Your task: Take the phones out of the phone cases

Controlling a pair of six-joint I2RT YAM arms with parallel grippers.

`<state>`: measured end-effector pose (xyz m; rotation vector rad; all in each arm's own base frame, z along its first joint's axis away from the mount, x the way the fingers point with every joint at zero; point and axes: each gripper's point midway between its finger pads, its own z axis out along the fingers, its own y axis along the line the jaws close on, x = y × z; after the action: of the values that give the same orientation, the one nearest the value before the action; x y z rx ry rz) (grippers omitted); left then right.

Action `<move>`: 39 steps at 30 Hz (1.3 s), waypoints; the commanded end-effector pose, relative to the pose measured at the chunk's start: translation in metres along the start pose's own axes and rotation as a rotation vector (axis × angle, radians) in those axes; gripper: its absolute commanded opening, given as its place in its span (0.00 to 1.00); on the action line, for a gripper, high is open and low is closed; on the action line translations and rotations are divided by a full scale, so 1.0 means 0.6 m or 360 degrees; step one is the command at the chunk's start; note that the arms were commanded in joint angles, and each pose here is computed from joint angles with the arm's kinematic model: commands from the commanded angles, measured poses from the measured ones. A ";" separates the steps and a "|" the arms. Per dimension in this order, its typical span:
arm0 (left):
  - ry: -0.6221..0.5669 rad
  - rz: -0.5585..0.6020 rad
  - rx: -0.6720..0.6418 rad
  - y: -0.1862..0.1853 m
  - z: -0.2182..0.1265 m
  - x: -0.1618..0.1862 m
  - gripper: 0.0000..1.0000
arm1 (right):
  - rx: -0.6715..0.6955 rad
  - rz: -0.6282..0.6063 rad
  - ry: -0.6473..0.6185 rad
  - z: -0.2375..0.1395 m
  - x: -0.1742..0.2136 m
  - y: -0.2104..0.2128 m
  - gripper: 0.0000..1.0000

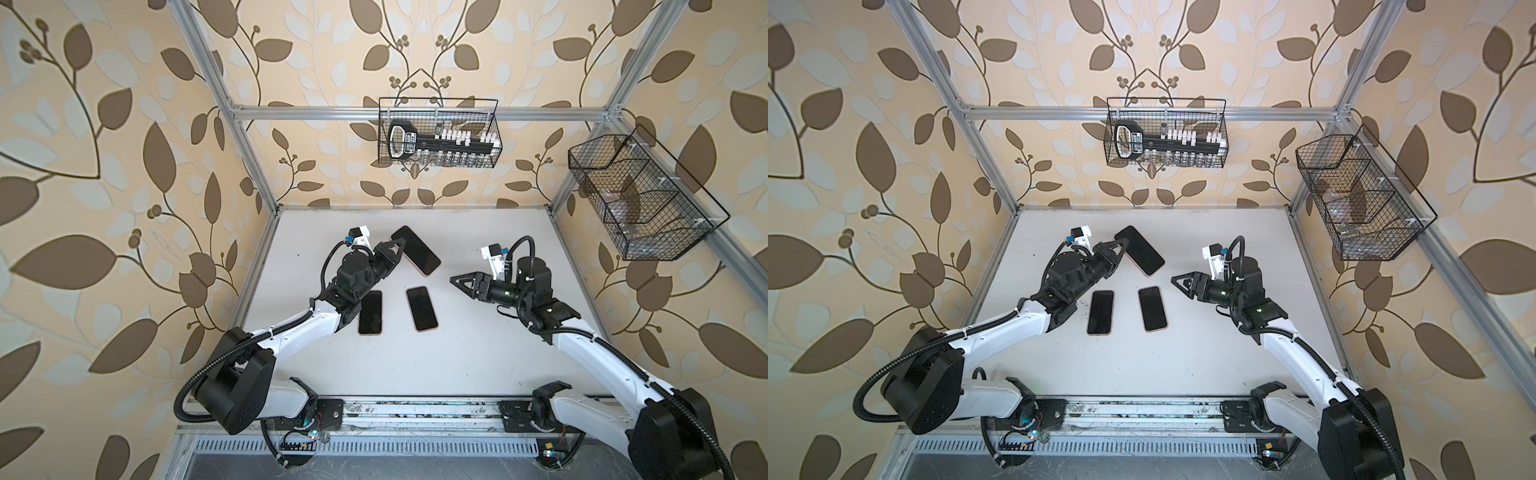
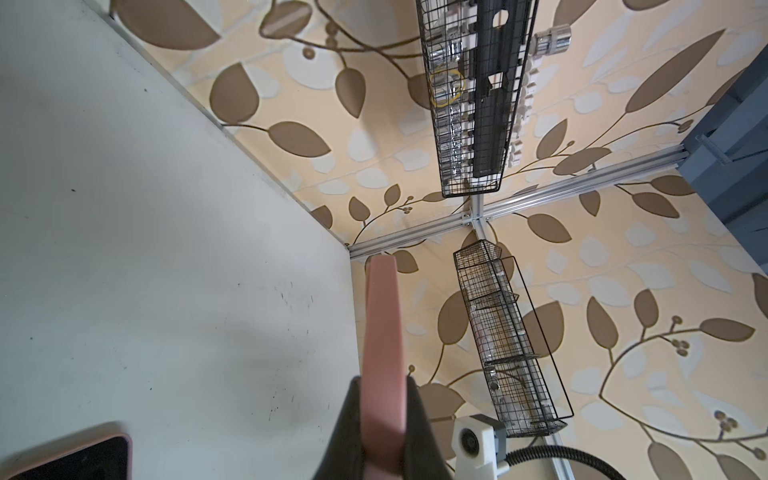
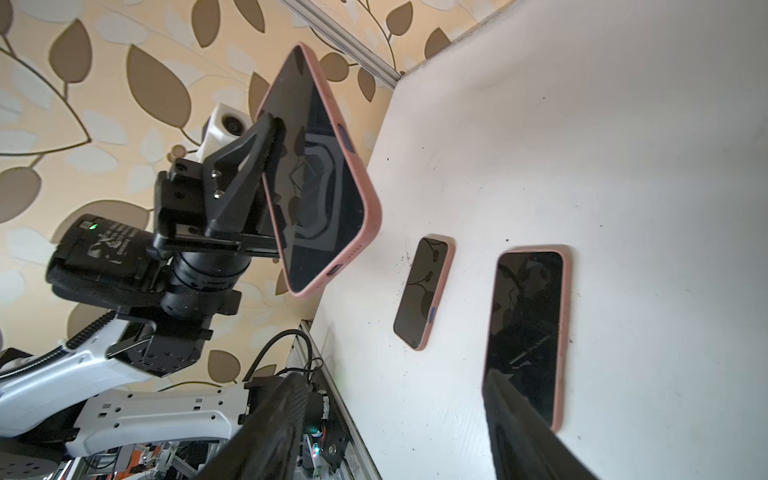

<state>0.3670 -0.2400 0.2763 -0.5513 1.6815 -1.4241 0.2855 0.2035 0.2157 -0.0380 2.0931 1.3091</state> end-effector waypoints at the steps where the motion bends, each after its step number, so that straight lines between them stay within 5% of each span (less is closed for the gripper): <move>1: -0.0160 -0.0075 0.0292 -0.074 -0.013 -0.038 0.00 | -0.0171 0.0024 -0.0172 0.003 -0.024 0.046 0.66; 13: -0.0133 -0.0246 0.0388 -0.047 0.013 -0.021 0.00 | -0.0335 0.0067 -0.0218 0.043 -0.022 0.076 0.60; 39: -0.0119 -0.0260 0.0401 -0.050 0.010 -0.010 0.00 | -0.0399 0.0107 -0.0194 0.093 -0.026 0.074 0.43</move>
<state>0.3783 -0.2513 0.2609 -0.6512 1.5698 -1.5871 0.3059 0.2618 0.2209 0.0256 1.9094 1.5413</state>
